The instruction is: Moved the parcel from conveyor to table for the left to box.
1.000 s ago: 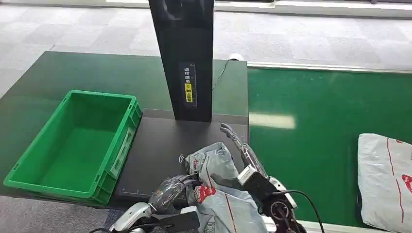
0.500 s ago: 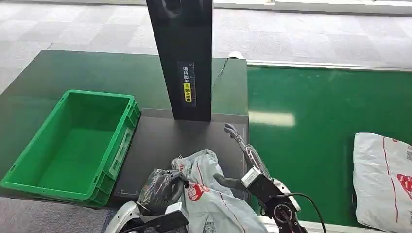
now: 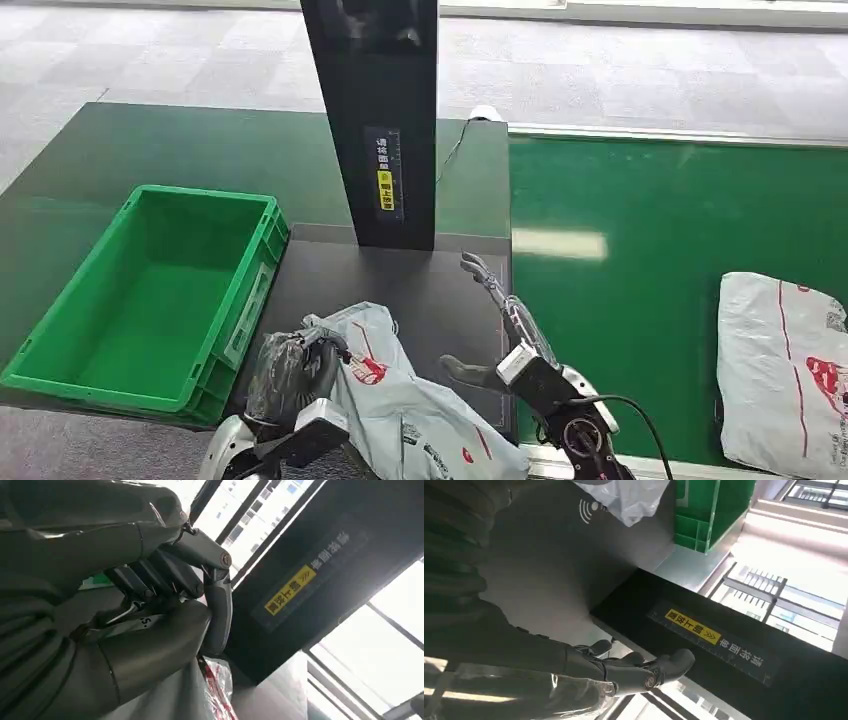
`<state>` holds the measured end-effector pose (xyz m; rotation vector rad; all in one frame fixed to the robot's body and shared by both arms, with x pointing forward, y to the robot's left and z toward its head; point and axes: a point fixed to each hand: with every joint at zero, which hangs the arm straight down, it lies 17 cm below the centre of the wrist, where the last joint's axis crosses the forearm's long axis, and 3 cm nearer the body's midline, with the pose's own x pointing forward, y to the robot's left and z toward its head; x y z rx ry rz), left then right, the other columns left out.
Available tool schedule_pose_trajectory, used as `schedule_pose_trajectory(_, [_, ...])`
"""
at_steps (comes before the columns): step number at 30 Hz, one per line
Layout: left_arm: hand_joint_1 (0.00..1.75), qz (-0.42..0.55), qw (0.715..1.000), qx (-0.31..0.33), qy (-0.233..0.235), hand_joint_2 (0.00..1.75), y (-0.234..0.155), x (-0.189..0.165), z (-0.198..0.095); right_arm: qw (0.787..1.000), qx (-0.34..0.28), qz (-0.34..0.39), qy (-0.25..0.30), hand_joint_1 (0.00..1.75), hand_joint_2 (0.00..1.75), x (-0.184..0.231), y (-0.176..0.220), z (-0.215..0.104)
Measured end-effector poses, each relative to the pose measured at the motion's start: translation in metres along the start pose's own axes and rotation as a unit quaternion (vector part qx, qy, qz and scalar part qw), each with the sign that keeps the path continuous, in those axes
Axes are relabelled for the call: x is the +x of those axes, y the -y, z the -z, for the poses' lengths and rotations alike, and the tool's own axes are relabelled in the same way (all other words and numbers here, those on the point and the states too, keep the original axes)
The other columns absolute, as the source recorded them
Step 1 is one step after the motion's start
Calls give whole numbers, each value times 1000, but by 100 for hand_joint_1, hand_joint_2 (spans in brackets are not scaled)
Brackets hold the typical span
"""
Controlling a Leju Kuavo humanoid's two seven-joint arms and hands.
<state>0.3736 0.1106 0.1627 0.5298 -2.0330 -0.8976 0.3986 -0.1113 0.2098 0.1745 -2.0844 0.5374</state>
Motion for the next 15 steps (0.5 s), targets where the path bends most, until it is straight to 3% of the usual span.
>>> schedule_pose_trajectory(9, [175, -1, 1000, 26, -1, 175, -16, 0, 0, 1000, 0, 0, 1, 0, 175, 0, 0, 1])
schedule_pose_trajectory(15, [175, 16, 988, 151, 29, 175, -81, 13, -4, 1000, 0, 0, 3, 0, 175, 0, 2, 4])
